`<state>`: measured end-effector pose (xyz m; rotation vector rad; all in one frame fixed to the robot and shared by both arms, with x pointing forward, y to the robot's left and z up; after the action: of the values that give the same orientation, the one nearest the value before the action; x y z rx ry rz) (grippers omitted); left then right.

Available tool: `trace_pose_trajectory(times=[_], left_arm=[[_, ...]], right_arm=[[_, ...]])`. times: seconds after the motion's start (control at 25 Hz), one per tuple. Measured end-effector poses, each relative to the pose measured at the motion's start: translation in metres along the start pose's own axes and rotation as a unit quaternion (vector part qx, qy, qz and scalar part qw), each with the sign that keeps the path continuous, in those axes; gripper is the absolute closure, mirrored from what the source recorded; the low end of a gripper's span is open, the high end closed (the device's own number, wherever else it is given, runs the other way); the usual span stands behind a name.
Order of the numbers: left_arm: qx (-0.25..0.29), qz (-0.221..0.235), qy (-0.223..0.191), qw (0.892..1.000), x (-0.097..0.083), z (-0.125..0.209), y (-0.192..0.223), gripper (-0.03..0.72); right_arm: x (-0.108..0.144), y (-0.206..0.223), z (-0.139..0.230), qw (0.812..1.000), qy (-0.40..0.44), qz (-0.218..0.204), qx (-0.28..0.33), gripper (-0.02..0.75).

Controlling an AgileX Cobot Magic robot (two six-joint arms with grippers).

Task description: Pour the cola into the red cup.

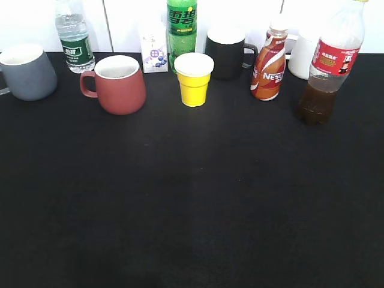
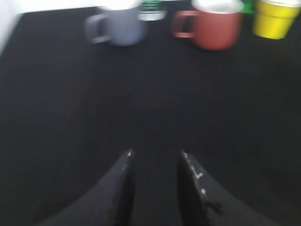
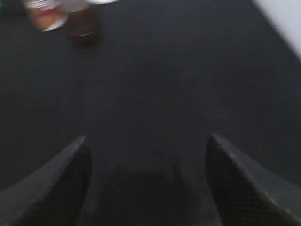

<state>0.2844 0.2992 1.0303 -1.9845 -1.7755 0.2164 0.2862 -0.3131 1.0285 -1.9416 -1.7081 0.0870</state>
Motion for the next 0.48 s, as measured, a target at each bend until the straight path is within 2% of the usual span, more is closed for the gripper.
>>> trace_pose_trajectory(times=[0.12, 0.48], left_arm=[[0.006, -0.030, -0.015, 0.999, 0.0030, 0.0008, -0.0002, 0.453], [0.007, -0.031, -0.015, 0.999, 0.0031, 0.0008, -0.0002, 0.454]], right_arm=[[-0.0019, -0.0004, -0.0004, 1.000, 0.009, 0.017, -0.006, 0.164], [-0.0018, -0.0004, -0.0006, 1.000, 0.009, 0.017, -0.006, 0.164]])
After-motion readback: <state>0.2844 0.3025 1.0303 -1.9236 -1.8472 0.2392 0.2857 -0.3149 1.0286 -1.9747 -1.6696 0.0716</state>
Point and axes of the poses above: a point on each arm's last joint axis where the gripper is mounted, y pointing out along that axis toward the gripper, x along the wrist's bending axis when the last joint is at zero, z = x × y, the point moved 6 cm from there along y, pointing out along that axis toward the gripper, and after that the axes turned 13 degrees about y, right-handed, at the moved point
